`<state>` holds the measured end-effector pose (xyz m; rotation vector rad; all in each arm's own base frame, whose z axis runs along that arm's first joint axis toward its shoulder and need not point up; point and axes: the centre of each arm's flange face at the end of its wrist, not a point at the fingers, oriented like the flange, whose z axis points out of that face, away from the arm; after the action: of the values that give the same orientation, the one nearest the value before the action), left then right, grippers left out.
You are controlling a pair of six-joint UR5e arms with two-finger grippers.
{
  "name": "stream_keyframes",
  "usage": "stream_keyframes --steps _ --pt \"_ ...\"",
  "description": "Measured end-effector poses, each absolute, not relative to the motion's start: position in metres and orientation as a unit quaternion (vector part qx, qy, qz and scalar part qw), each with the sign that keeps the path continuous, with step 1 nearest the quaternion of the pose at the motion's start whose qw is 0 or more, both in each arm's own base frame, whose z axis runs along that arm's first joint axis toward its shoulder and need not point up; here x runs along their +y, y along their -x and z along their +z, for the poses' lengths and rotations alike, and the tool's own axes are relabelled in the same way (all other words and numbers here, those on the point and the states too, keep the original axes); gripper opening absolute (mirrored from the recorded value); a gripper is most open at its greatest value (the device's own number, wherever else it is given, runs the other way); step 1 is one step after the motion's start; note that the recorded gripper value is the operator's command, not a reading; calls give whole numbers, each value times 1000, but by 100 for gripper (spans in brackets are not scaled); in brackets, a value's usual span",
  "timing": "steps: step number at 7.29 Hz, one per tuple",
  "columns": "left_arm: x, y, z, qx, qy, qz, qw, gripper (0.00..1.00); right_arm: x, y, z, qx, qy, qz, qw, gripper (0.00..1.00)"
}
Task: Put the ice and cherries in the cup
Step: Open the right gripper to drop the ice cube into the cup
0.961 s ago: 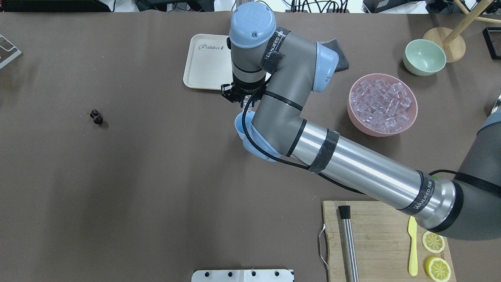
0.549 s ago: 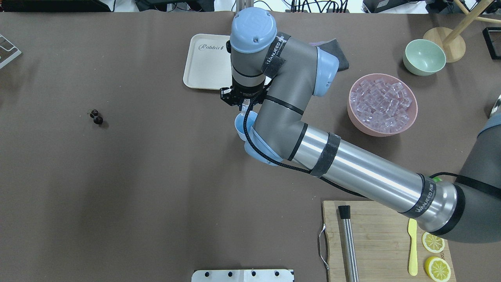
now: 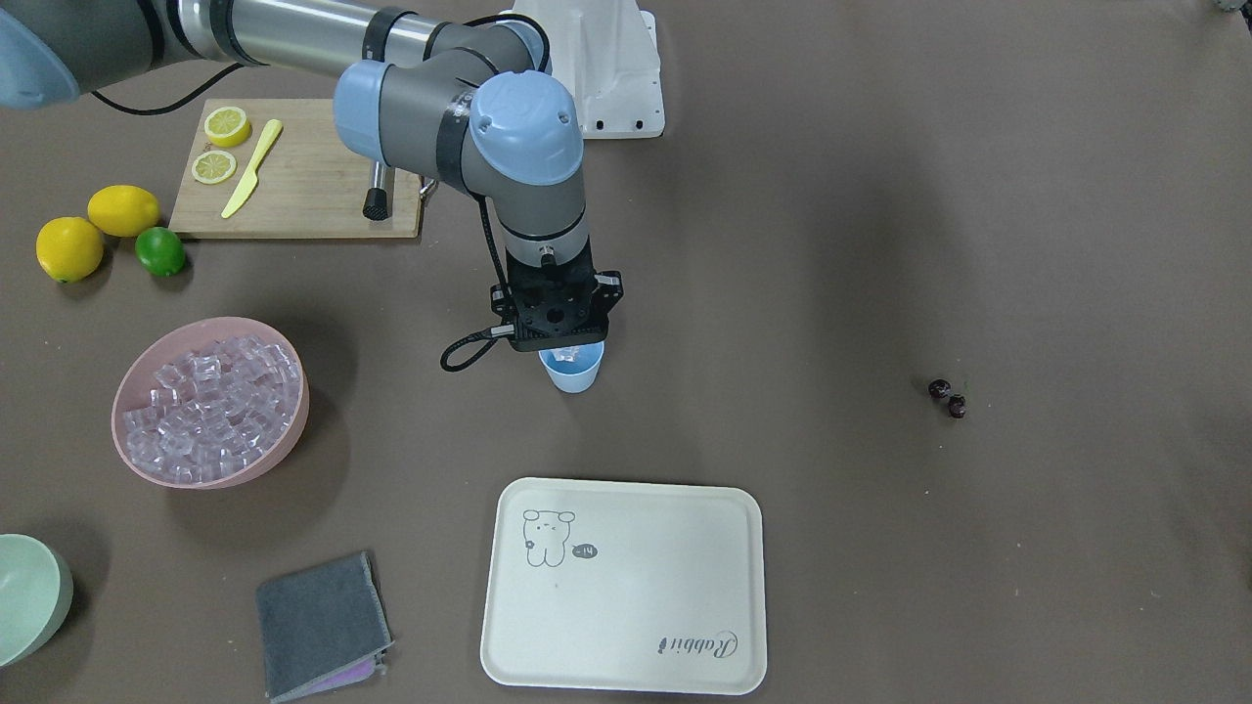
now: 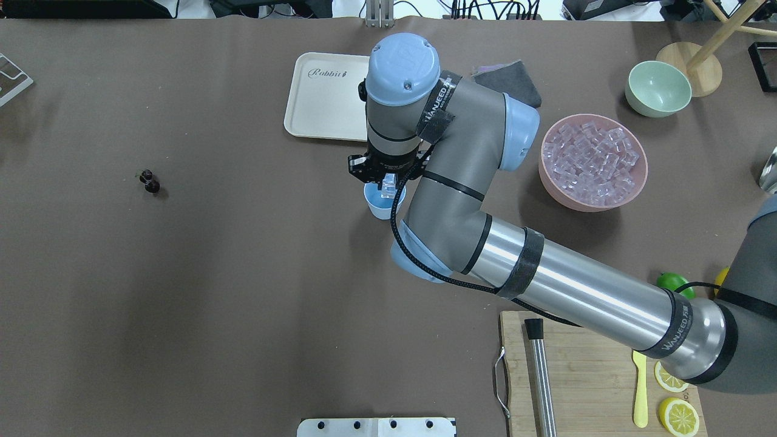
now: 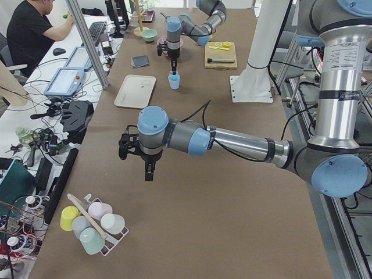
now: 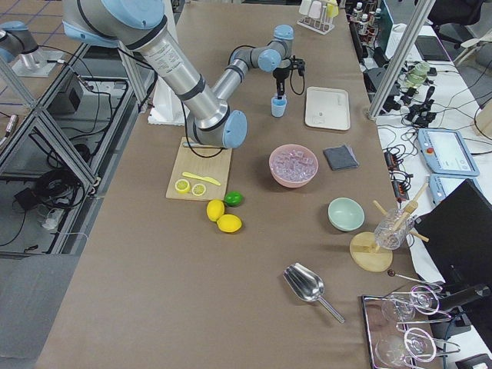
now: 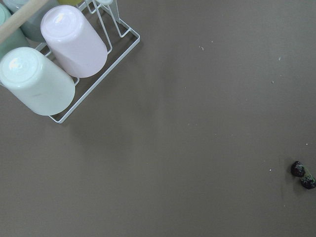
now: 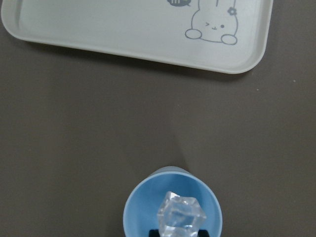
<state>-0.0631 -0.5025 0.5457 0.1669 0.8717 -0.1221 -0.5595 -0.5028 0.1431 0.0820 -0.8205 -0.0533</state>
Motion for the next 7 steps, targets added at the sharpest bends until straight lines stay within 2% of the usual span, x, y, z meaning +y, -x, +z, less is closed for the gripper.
stream_keyframes --steps 2,3,5,6,7 --pt "-503 63 547 421 -79 -60 901 98 -495 565 141 -400 -36 -21 915 18" --pt "-503 63 548 421 -78 -61 902 98 -495 565 142 -399 -37 -19 916 71" --pt "-502 63 550 421 -76 -62 902 98 -496 563 141 -398 -45 -19 916 72" --pt "-501 63 551 421 -75 -63 902 98 -497 562 139 -398 -48 -19 916 78" --pt "-501 63 553 421 -74 -63 902 98 -498 561 138 -398 -50 -19 916 79"
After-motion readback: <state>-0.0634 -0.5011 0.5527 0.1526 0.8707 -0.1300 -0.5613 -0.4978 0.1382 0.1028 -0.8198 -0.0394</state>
